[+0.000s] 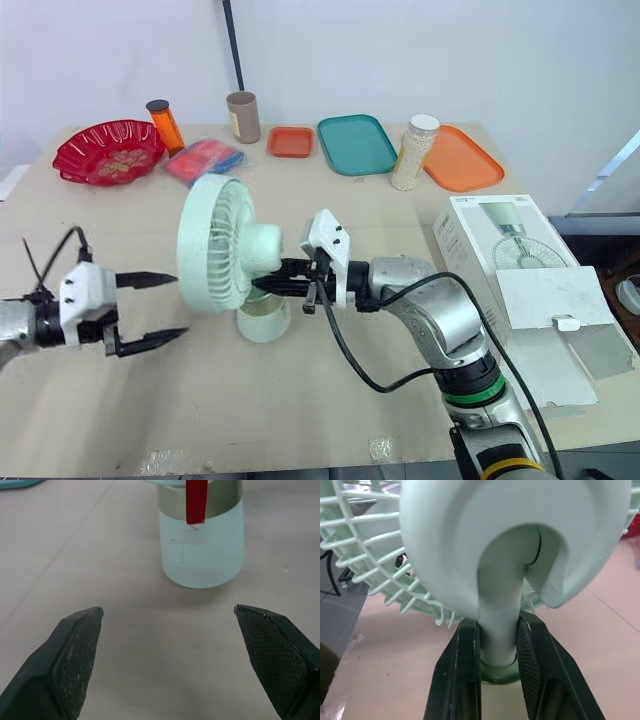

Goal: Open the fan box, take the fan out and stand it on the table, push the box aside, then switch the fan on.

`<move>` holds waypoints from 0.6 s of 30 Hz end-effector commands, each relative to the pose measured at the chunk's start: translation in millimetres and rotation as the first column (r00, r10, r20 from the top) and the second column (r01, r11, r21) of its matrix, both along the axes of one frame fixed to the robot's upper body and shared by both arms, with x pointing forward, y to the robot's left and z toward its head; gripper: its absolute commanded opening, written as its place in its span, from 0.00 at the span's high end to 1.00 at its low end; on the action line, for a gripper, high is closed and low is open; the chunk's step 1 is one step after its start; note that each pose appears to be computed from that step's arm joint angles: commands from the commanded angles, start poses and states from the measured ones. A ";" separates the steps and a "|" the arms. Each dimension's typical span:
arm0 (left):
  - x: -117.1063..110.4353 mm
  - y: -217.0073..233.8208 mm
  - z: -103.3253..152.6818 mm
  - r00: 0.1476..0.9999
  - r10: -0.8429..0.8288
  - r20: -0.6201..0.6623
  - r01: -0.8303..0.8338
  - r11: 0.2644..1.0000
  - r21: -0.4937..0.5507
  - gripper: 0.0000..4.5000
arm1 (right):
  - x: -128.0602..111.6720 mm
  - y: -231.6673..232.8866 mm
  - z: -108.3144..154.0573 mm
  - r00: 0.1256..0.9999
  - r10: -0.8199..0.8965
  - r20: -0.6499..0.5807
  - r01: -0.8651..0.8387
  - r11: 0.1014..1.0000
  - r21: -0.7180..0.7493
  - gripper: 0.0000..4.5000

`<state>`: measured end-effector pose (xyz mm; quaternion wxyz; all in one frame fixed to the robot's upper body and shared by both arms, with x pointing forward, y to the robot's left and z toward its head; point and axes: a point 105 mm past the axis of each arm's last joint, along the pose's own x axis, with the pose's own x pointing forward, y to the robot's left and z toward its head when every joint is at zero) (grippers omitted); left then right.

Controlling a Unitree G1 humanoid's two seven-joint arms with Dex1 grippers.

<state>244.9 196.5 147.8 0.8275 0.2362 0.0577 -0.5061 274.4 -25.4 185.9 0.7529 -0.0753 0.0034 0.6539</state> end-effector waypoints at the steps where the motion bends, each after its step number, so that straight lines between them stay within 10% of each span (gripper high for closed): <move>1: -0.4 -2.2 0.7 1.000 -0.024 0.020 0.024 1.000 0.011 0.01 | -11.7 3.8 13.1 0.991 0.073 0.112 -0.076 0.997 0.022 0.91; 18: 0.1 -21.5 -12.9 0.992 -0.113 -0.051 0.110 0.993 -0.045 0.01 | -11.3 1.7 -8.2 0.984 0.093 0.154 -0.091 0.996 -0.020 0.91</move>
